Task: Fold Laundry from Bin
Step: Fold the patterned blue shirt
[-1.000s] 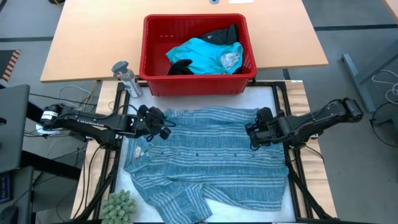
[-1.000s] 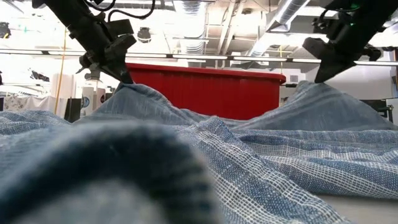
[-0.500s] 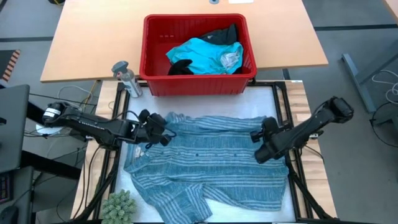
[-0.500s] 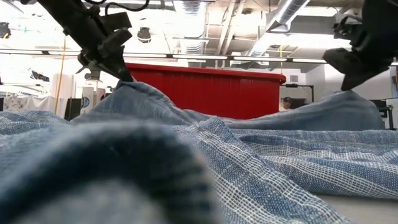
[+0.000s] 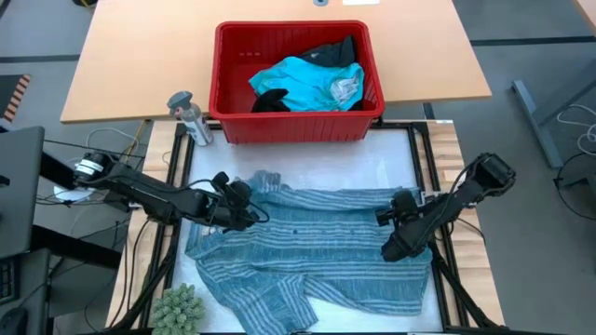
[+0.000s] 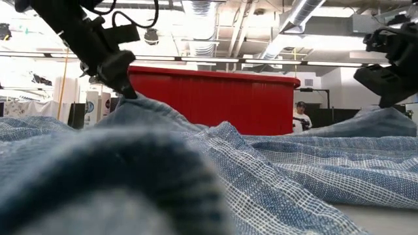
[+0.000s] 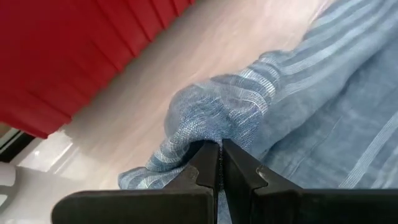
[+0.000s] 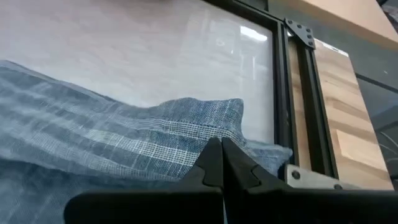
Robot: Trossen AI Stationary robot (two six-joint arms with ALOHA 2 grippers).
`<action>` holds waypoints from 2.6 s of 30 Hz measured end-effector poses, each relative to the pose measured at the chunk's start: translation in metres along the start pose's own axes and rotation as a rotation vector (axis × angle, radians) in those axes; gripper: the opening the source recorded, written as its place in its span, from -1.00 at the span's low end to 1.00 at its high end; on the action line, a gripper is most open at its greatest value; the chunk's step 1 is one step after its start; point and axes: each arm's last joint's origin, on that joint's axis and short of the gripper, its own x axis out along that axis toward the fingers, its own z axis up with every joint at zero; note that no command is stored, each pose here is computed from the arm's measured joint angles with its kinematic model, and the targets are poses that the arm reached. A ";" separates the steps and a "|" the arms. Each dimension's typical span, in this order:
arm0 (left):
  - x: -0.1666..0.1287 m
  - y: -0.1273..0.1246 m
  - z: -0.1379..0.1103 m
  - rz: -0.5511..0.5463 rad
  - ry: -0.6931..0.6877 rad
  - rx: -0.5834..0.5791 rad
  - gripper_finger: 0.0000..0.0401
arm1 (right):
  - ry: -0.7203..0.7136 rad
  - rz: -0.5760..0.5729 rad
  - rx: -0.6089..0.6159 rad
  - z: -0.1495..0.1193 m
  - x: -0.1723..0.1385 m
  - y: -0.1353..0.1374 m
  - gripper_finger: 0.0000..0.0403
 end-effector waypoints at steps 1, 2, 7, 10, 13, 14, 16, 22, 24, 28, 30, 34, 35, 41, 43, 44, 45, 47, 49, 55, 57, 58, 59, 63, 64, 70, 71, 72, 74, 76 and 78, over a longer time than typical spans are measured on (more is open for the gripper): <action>0.002 -0.002 -0.002 0.006 0.008 0.008 -1.00 | 0.004 -0.006 0.002 -0.002 0.000 0.000 -0.93; 0.005 -0.004 -0.003 0.012 0.013 0.009 -1.00 | 0.009 -0.013 0.000 -0.004 -0.001 0.001 -0.93; 0.014 -0.011 -0.010 0.051 0.022 0.041 -1.00 | -0.002 -0.031 -0.008 -0.009 0.000 0.003 -0.80; 0.016 -0.013 -0.009 0.064 0.006 0.080 -1.00 | -0.002 -0.041 -0.005 -0.008 0.001 0.004 -0.65; 0.016 -0.016 -0.006 0.035 -0.011 0.121 -0.94 | -0.010 -0.039 -0.007 -0.008 0.002 0.004 -0.50; 0.016 -0.017 -0.005 0.017 -0.016 0.131 -0.91 | -0.015 -0.034 -0.010 -0.008 0.001 0.004 -0.45; 0.015 -0.018 -0.003 -0.011 -0.023 0.153 -0.82 | -0.036 -0.016 -0.019 -0.009 0.000 0.004 -0.35; 0.009 -0.021 0.005 -0.148 -0.042 0.186 -0.46 | -0.115 0.080 -0.041 -0.003 -0.004 0.001 -0.07; 0.007 -0.020 0.008 -0.163 -0.052 0.193 -0.34 | -0.121 0.110 -0.048 0.001 -0.004 0.001 -0.01; -0.001 -0.010 0.018 -0.163 -0.106 0.178 -0.14 | -0.125 0.159 -0.117 0.010 -0.001 0.004 0.05; -0.004 -0.002 0.027 -0.202 -0.134 0.142 -0.08 | -0.114 0.157 -0.156 0.016 0.001 0.003 0.06; -0.007 0.014 0.040 -0.354 -0.131 0.048 0.00 | -0.098 0.162 -0.182 0.023 0.003 0.002 0.06; -0.007 0.015 0.041 -0.380 -0.122 0.036 0.00 | -0.096 0.168 -0.183 0.024 0.004 0.003 0.06; -0.003 0.019 0.036 -0.331 -0.077 0.057 0.01 | -0.085 0.193 -0.227 0.019 0.012 0.009 0.06; 0.002 0.023 0.036 -0.285 -0.090 0.059 0.01 | -0.079 0.209 -0.236 0.016 0.017 0.012 0.04; 0.005 0.027 0.037 -0.272 -0.093 0.059 0.01 | -0.077 0.216 -0.242 0.014 0.020 0.013 0.04; 0.009 0.031 0.039 -0.263 -0.089 0.054 0.01 | -0.075 0.219 -0.251 0.013 0.022 0.014 0.04; 0.018 0.041 0.042 -0.249 -0.071 0.035 0.01 | -0.070 0.228 -0.259 0.013 0.025 0.017 0.03; 0.026 0.051 0.044 -0.241 -0.050 0.004 0.01 | -0.067 0.228 -0.269 0.014 0.026 0.018 0.03; 0.046 0.082 0.046 -0.241 0.030 -0.120 0.01 | -0.045 0.226 -0.302 0.014 0.028 0.019 0.03; 0.051 0.092 0.043 -0.223 0.083 -0.166 0.01 | -0.046 0.229 -0.303 0.014 0.027 0.019 0.03; 0.053 0.096 0.042 -0.233 0.103 -0.185 0.01 | -0.046 0.229 -0.305 0.014 0.027 0.019 0.03; 0.054 0.098 0.041 -0.253 0.117 -0.201 0.01 | -0.046 0.228 -0.306 0.014 0.027 0.019 0.03; 0.056 0.101 0.041 -0.337 0.131 -0.225 0.01 | -0.047 0.228 -0.308 0.014 0.027 0.019 0.03; 0.057 0.101 0.040 -0.340 0.127 -0.229 0.01 | -0.047 0.227 -0.308 0.014 0.027 0.019 0.03; 0.062 0.098 0.025 -0.385 0.169 -0.263 0.01 | -0.047 0.228 -0.308 0.014 0.027 0.019 0.03; 0.063 0.098 0.023 -0.394 0.167 -0.271 0.01 | -0.047 0.227 -0.311 0.014 0.027 0.019 0.03; 0.064 0.097 0.020 -0.402 0.166 -0.278 0.01 | -0.048 0.229 -0.319 0.014 0.027 0.019 0.03; 0.066 0.096 0.016 -0.413 0.157 -0.294 0.01 | -0.048 0.231 -0.318 0.014 0.027 0.019 0.03; 0.068 0.095 0.013 -0.417 0.156 -0.299 0.00 | -0.048 0.231 -0.318 0.014 0.027 0.019 0.03; 0.070 0.094 0.010 -0.415 0.171 -0.305 -0.03 | -0.048 0.232 -0.317 0.014 0.027 0.019 0.03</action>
